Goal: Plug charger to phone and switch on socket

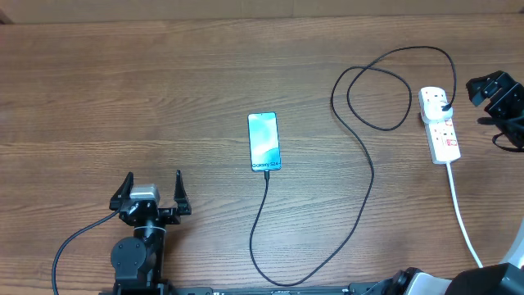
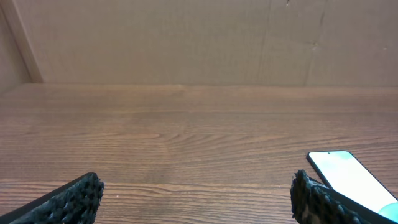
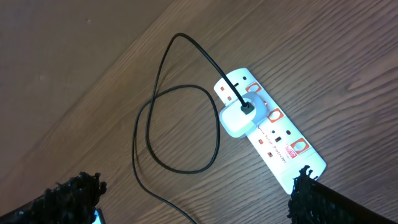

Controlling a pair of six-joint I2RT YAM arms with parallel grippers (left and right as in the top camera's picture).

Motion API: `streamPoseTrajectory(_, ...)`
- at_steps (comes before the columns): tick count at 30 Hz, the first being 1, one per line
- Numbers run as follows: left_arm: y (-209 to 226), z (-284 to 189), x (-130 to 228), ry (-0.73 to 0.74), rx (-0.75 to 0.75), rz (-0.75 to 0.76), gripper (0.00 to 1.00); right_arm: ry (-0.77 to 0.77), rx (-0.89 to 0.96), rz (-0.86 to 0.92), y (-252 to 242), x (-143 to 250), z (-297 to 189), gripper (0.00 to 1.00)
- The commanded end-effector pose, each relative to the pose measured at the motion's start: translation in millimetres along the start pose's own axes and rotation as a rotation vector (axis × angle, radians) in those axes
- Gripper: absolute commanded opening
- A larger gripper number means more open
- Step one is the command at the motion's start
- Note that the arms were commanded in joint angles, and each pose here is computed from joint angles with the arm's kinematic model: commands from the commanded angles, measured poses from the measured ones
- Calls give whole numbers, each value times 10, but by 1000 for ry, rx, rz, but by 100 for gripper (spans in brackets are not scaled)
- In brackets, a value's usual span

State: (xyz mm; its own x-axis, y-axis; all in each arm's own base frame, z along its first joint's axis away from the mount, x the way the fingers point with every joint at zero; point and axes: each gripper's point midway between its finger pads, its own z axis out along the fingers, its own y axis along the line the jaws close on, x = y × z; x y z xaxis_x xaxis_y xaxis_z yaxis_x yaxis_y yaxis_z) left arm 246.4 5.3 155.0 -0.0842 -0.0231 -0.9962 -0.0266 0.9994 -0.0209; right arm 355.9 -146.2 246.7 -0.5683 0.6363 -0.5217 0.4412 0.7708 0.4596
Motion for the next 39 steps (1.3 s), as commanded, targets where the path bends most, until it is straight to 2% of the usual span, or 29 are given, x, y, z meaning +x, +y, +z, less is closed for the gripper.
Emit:
streamPoseTrajectory(1,2,-4,-8,-8,2,15,100,-6,3,-1,-9,-17,-2,100)
streamPoseTrajectory(31,2,-4,-8,-8,2,15,100,4,36,7,-68,16,-8,100)
streamPoseTrajectory(39,2,-4,-8,-8,2,15,100,-74,-28,-86,279,-87,-82,100)
